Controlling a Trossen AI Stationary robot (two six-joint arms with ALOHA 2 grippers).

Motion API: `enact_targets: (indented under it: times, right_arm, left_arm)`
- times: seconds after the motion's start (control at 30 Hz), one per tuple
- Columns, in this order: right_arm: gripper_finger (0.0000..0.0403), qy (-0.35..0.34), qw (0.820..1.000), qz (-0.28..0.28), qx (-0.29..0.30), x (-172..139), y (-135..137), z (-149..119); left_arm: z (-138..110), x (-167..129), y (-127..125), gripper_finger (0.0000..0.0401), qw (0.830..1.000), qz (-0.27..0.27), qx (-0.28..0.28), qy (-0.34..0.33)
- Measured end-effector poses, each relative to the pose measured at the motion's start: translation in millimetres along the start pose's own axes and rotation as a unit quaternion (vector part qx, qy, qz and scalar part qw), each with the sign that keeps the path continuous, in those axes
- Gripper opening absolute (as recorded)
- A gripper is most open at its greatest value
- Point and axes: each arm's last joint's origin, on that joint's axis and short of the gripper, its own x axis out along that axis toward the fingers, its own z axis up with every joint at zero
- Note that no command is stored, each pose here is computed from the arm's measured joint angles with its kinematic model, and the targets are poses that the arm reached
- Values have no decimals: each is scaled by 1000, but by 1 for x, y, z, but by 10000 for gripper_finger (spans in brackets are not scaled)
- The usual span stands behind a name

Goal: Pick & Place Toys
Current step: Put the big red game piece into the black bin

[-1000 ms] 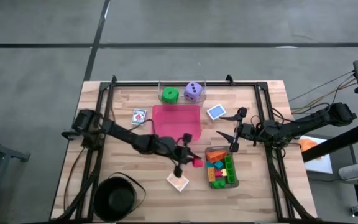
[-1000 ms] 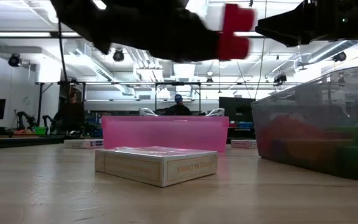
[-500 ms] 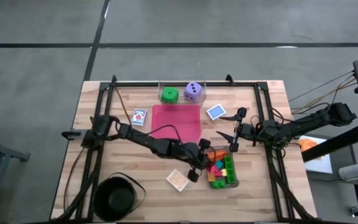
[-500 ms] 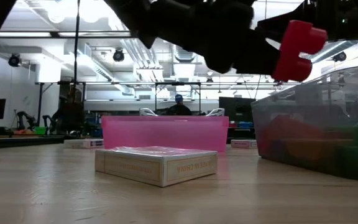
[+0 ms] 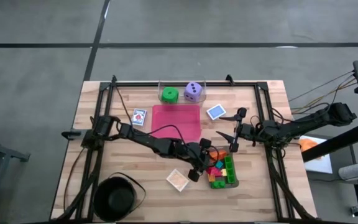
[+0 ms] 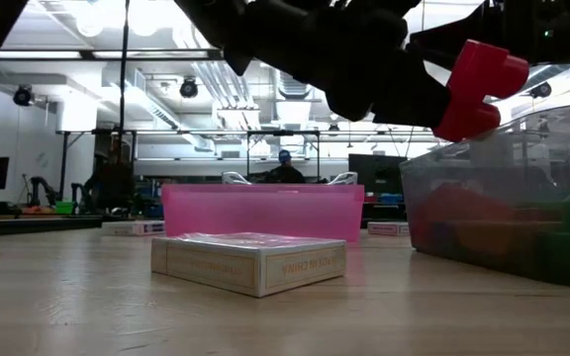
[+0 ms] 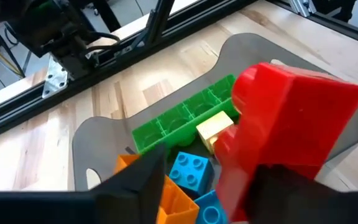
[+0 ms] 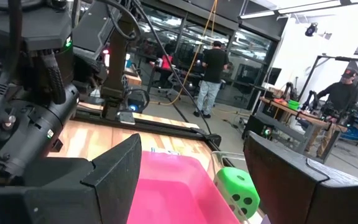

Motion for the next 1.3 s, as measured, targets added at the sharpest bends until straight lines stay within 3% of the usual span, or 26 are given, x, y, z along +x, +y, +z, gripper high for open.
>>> enact_targets:
  times: [0.13, 0.27, 0.53, 0.83, 1.03, 1.3]
  right_arm:
    - [282, 0, 1000, 0, 0, 0, 0, 0]
    - [282, -1, 1000, 0, 0, 0, 0, 0]
    - [282, -1, 1000, 0, 0, 0, 0, 0]
    - [282, -3, 1000, -1, 2, -1, -1, 1]
    - [282, -3, 1000, -1, 2, -1, -1, 1]
    - [282, -3, 1000, -1, 0, -1, -1, 1]
  left_arm:
    - [1, -1, 1, 236, 1000, -1, -11, 6]
    - [10, -2, 6, 265, 999, 11, -26, 35]
    - [39, -9, 23, 270, 996, 36, -57, 64]
    - [34, -11, 38, 270, 987, 54, -129, 82]
    - [29, -12, 35, 270, 989, 53, -84, 114]
    - [17, -5, 30, 270, 990, 68, -86, 90]
